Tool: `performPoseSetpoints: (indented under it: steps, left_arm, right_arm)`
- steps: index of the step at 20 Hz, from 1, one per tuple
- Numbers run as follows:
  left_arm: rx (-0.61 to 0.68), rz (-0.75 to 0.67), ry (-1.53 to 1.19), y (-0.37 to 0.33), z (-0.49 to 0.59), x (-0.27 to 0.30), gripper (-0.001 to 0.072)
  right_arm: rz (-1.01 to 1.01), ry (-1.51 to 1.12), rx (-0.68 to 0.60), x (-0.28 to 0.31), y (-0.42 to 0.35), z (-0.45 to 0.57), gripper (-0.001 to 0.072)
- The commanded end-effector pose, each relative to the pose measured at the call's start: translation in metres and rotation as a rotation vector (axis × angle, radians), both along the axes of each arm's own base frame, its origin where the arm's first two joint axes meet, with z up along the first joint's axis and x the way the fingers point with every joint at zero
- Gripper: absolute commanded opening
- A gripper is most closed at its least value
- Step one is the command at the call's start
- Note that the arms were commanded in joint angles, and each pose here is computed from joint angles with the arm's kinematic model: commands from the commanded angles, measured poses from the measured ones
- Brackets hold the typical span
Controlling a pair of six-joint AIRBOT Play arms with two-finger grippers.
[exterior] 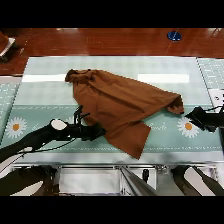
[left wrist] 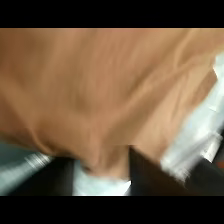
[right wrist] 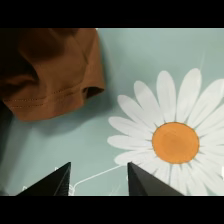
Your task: Fold the shirts.
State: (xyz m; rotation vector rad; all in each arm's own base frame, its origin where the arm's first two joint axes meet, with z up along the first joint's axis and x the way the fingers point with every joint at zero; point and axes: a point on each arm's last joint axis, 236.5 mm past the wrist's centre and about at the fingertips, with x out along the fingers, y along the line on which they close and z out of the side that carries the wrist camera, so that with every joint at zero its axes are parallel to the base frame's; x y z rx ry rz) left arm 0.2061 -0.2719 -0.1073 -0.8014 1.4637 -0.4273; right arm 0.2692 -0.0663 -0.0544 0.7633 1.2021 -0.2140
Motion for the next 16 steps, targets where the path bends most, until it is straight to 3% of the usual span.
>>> performPoseSetpoints:
  steps: [1,6,10,16]
  left_arm:
    - [-0.027,-0.055,-0.093,-0.017,0.015,0.020,0.0014]
    - [-0.054,-0.056,-0.119,-0.020,0.028,0.032,0.0014]
    - [-0.059,-0.061,-0.113,-0.021,0.029,0.031,0.0014]
    - [-0.060,-0.060,-0.113,-0.021,0.029,0.031,0.0014]
  right_arm:
    - [-0.009,-0.021,-0.019,0.006,-0.005,0.000,0.0406]
    - [0.011,-0.009,-0.016,0.031,-0.023,-0.003,0.0406]
    - [0.111,0.040,0.121,0.049,-0.010,-0.017,0.0406]
    - [0.110,0.090,0.186,0.056,-0.010,-0.044,0.0406]
